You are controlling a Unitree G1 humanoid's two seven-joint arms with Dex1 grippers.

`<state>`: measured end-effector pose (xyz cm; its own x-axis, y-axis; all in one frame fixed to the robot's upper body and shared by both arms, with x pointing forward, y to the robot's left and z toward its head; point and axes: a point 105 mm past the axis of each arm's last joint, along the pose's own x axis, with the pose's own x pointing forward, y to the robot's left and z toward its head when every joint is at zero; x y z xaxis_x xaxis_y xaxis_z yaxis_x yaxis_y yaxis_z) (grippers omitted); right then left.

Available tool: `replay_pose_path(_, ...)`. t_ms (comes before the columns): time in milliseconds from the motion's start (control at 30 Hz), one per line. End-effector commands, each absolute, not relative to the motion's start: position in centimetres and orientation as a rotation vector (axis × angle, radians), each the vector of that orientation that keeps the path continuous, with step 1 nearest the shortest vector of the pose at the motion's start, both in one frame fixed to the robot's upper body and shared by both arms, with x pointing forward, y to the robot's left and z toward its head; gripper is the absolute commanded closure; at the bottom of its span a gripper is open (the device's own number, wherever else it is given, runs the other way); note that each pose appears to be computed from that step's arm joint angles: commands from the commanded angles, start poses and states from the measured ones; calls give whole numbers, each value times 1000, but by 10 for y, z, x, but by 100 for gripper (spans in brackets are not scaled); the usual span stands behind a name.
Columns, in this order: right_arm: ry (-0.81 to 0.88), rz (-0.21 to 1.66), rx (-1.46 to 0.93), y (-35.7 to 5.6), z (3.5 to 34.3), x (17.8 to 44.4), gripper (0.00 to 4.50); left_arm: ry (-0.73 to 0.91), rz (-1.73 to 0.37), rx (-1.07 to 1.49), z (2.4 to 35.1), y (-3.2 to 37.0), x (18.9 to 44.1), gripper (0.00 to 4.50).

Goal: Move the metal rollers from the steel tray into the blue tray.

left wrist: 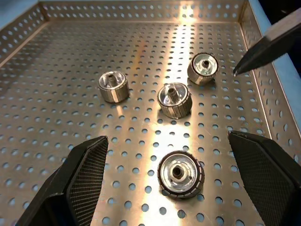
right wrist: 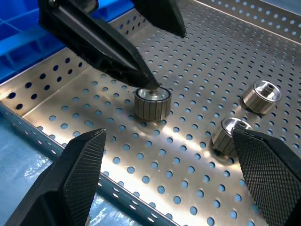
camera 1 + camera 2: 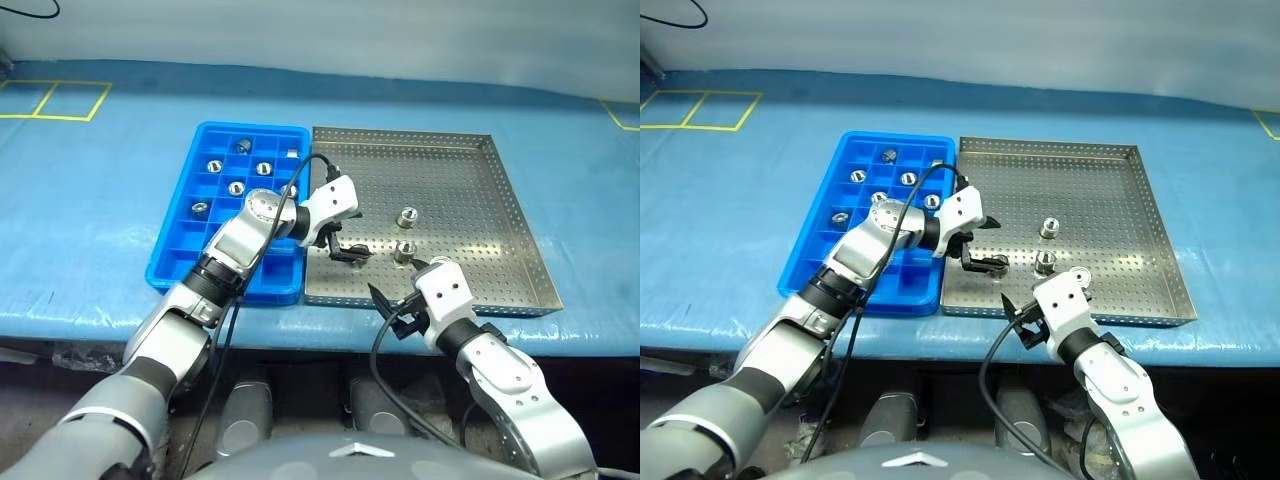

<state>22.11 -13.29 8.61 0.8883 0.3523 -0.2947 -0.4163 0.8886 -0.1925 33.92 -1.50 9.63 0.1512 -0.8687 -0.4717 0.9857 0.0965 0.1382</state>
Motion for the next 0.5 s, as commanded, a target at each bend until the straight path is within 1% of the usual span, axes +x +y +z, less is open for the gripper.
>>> replay_pose_path(33, 182, 381, -254, -132, 101, 220, 0, 307, -1454, 575, 91, -24, 342, 4)
replay_pose_path(300, 172, 354, -241, -133, 100, 221, 0, 416, -1470, 687, 65, -30, 345, 4)
replay_pose_path(400, 164, 350, -238, -133, 101, 223, 0, 431, -1466, 696, 62, -31, 346, 62)
replay_pose_path(467, 162, 350, -236, -132, 101, 224, 0, 430, -1459, 701, 63, -31, 347, 127)
replay_pose_path(500, 161, 350, -235, -132, 101, 224, 0, 424, -1455, 702, 65, -31, 348, 152)
